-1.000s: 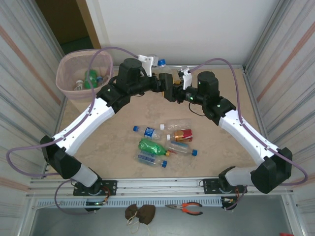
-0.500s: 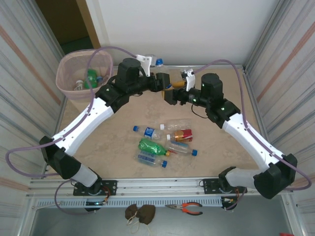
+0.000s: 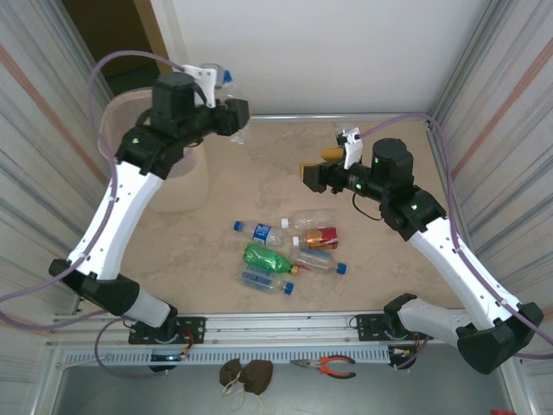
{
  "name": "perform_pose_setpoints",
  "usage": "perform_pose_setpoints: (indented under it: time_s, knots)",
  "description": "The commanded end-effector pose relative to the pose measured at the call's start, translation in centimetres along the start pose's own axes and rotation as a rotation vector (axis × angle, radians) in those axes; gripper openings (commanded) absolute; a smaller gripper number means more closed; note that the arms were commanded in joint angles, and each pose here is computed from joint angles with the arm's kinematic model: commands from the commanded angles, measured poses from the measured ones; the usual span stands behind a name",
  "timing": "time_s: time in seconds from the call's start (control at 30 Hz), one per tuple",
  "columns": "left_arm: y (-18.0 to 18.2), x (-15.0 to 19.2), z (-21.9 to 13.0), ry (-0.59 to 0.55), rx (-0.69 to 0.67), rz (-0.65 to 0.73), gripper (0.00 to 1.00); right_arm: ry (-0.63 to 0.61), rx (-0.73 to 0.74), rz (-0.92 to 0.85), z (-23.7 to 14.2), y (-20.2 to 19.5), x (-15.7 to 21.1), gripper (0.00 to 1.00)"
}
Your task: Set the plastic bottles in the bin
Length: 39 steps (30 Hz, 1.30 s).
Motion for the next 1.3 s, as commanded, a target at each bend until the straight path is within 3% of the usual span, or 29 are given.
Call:
perform_pose_setpoints:
  time_s: [0.0, 0.23, 0.53, 0.9, 1.27]
  knots:
    - [3.4, 0.1, -3.4, 0.057, -0.164, 0.102, 0.6, -0.002, 0.034, -0.017, -0.6, -0.5, 0.1, 0.79]
    - [11.6, 2.3, -5.5, 0.181, -0.363, 0.075, 0.6, 0.003, 0.038, -0.011, -0.5, -0.4, -0.1, 0.79]
    - [18.6, 7.1, -5.2, 0.381, -0.476, 0.035, 0.6, 0.01, 0.041, 0.002, -0.4, -0.6, 0.1, 0.79]
    - [23.6, 14.3, -1.3, 0.615, -0.46, -0.016, 0.61, 0.026, 0.06, -0.008, -0.3, -1.0, 0.6, 0.79]
    - [26.2, 19.8, 1.7, 0.792, -0.39, -0.095, 0.64, 0.038, 0.081, -0.013, -0.1, -1.8, 0.9, 0.79]
Point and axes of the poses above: each hand's point on the last joint's axis, 136 mm out from that joint toward the fingers, its own z axis out along the fingers, its own y axis along the line the jaws close on, x = y × z, the point moved 5 cm from there along -z, back along the fingers, and after that the axes turned 15 degrees about z, right-handed, at the moved point
